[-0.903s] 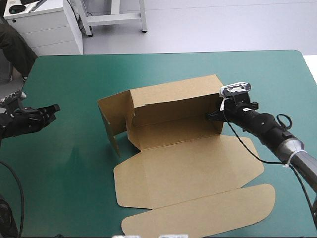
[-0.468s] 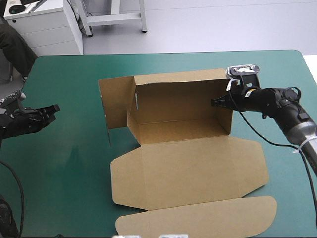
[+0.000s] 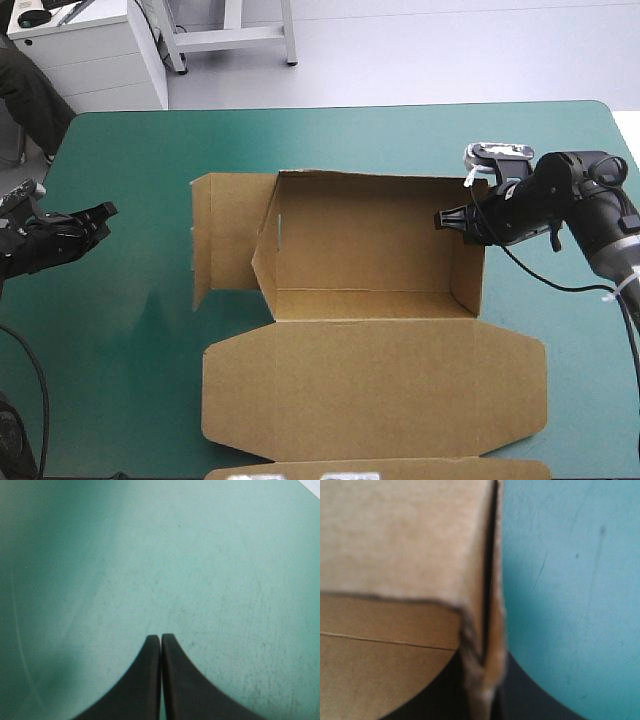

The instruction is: Fold the box

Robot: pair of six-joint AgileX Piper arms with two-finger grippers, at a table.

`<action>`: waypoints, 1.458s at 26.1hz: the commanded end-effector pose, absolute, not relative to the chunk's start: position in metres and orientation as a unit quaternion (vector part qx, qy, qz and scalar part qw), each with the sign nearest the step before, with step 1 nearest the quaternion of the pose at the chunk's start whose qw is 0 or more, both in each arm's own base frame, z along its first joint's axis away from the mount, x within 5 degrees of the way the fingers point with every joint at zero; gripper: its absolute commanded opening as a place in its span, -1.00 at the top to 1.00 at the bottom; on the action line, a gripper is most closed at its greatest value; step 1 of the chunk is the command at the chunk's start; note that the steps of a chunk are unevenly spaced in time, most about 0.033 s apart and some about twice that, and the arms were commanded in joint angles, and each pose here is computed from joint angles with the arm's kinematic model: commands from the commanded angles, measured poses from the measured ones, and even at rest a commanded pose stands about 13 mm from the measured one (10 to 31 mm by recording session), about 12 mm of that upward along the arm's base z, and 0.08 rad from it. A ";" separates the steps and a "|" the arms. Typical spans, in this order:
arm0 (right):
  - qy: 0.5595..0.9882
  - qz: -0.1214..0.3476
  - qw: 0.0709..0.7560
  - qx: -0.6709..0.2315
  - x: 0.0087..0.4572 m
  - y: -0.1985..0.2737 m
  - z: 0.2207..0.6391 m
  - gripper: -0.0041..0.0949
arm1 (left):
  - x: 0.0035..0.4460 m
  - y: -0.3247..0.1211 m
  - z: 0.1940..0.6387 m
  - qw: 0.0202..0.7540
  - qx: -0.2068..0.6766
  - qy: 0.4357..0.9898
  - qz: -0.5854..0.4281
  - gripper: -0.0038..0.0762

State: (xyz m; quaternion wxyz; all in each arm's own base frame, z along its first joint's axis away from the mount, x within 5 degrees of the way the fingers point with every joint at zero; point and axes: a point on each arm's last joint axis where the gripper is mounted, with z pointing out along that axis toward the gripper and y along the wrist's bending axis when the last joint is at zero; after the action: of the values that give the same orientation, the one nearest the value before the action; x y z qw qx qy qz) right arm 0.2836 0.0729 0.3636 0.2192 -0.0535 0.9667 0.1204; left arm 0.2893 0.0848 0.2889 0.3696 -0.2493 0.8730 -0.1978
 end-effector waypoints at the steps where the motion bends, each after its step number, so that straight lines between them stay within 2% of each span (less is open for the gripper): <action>1: 0.960 0.155 0.228 -0.040 0.270 0.075 0.386 0.91 | 0.289 0.084 0.310 0.410 -0.263 0.848 -0.208 0.93; 6: 0.968 0.154 0.193 -0.045 0.264 0.077 0.378 0.91 | 0.288 0.084 0.310 0.407 -0.262 0.849 -0.210 0.93; 12: 0.972 0.100 0.197 -0.086 0.263 0.088 0.361 0.91 | 0.288 0.081 0.309 0.402 -0.247 0.855 -0.215 0.93; 21: 0.965 0.099 0.221 -0.100 0.277 0.097 0.352 0.92 | 0.286 0.077 0.308 0.387 -0.233 0.863 -0.227 0.93; 30: 0.973 0.093 0.184 -0.099 0.313 0.109 0.307 0.92 | 0.286 0.078 0.309 0.392 -0.237 0.860 -0.226 0.93; 34: 0.970 0.091 0.205 -0.096 0.329 0.112 0.294 0.92 | 0.286 0.077 0.308 0.387 -0.234 0.862 -0.229 0.93; 36: 0.964 0.093 0.229 -0.096 0.336 0.114 0.293 0.85 | 0.286 0.077 0.308 0.386 -0.232 0.863 -0.227 0.93; 38: 0.961 0.096 0.240 -0.095 0.338 0.114 0.296 0.66 | 0.286 0.077 0.308 0.386 -0.232 0.863 -0.227 0.93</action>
State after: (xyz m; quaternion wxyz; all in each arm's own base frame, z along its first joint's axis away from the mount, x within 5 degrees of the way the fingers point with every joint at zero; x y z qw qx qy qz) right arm 0.3363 0.1157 0.2720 0.1848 -0.0883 0.9747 0.0897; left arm 0.2871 0.0788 0.2882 0.3510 -0.2303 0.8805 -0.2201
